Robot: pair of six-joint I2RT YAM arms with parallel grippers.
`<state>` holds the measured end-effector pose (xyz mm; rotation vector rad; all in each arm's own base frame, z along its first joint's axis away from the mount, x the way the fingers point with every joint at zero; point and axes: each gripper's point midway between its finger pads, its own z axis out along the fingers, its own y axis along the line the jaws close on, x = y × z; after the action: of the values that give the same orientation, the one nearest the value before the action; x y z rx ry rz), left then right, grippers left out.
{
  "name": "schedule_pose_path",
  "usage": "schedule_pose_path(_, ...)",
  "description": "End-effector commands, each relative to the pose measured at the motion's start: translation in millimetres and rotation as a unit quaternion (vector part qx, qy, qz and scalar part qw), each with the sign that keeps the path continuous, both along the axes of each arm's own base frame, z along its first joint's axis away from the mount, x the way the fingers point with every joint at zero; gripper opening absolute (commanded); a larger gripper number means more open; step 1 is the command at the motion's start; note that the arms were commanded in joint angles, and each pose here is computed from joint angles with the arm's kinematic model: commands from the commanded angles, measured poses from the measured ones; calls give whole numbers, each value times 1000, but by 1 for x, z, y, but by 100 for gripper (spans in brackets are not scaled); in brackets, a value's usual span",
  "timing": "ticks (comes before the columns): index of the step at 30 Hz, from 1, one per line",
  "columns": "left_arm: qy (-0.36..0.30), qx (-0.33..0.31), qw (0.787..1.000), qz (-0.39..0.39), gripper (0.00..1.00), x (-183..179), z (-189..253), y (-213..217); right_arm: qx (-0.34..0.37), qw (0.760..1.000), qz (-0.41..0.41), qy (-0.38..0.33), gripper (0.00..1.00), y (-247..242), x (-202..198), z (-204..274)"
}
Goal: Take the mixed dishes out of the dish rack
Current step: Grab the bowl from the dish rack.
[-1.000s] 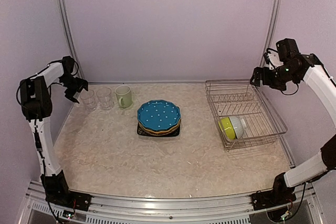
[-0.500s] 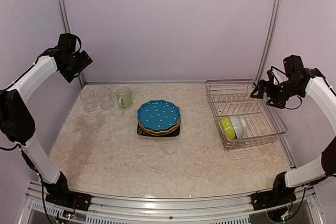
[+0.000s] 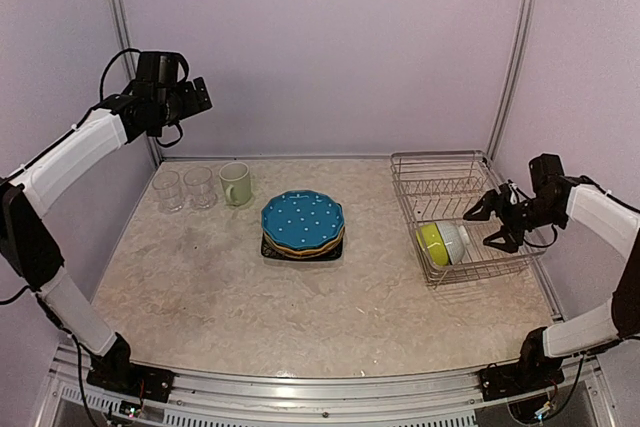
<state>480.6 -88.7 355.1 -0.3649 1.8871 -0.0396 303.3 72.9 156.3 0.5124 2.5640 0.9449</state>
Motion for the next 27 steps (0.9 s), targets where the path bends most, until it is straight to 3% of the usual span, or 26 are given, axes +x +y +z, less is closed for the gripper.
schedule_pose_path(1,-33,11,999,3,99,1,21,0,39,998,-44,-2,88,-3,6,-12)
schedule_pose_path(16,-41,18,999,-1,99,-4,27,-1,74,993,-93,19,75,-11,17,-43)
schedule_pose_path(27,-39,30,999,12,99,2,22,1,33,997,-30,55,71,-14,28,-52)
